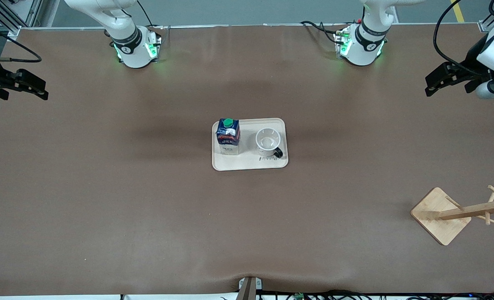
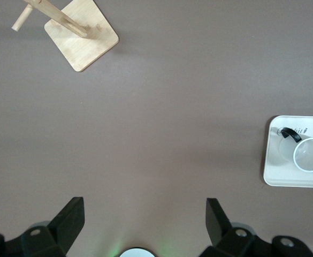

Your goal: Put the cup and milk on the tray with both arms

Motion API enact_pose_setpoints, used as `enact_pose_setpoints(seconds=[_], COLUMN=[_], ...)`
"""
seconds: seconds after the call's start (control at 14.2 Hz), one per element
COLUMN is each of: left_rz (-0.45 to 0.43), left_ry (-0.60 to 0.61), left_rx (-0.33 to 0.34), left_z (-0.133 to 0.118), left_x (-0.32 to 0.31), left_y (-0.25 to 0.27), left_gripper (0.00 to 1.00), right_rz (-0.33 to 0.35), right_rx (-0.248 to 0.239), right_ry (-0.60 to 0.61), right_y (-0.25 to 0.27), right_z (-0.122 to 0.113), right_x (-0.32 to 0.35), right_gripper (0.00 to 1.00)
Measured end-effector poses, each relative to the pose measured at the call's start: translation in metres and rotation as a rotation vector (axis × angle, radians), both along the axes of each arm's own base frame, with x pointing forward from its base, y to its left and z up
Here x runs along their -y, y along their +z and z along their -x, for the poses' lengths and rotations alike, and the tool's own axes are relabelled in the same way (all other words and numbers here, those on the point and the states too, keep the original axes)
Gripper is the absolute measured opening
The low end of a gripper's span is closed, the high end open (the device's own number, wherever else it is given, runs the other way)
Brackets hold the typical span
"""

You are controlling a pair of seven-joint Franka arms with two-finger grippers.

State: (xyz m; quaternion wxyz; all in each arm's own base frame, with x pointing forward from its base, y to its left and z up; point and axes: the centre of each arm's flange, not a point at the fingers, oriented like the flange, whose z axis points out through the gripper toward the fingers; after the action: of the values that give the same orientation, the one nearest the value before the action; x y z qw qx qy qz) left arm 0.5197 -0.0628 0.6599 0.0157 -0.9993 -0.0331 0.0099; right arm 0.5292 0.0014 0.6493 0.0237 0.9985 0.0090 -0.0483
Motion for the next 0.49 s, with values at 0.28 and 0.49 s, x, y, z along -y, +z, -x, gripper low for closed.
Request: enact_pose_setpoints(seconds=[0.28, 0.49], left_rz=[0.0, 0.0], left_ry=[0.0, 0.0], left_rx=[-0.001, -0.002], left_z=[0.0001, 0.0002], left_x=[0.0, -0.0001], left_y=[-0.0001, -0.0002], left_gripper=[1.0, 1.0], right_rz=[0.0, 0.0], right_rx=[-0.001, -0.003], right_ry=[0.002, 0.002], right_y=[-0.0004, -0.0011], right_z=[-0.0002, -0.0005], right_x=[0.0001, 0.0], right_gripper=[1.0, 1.0])
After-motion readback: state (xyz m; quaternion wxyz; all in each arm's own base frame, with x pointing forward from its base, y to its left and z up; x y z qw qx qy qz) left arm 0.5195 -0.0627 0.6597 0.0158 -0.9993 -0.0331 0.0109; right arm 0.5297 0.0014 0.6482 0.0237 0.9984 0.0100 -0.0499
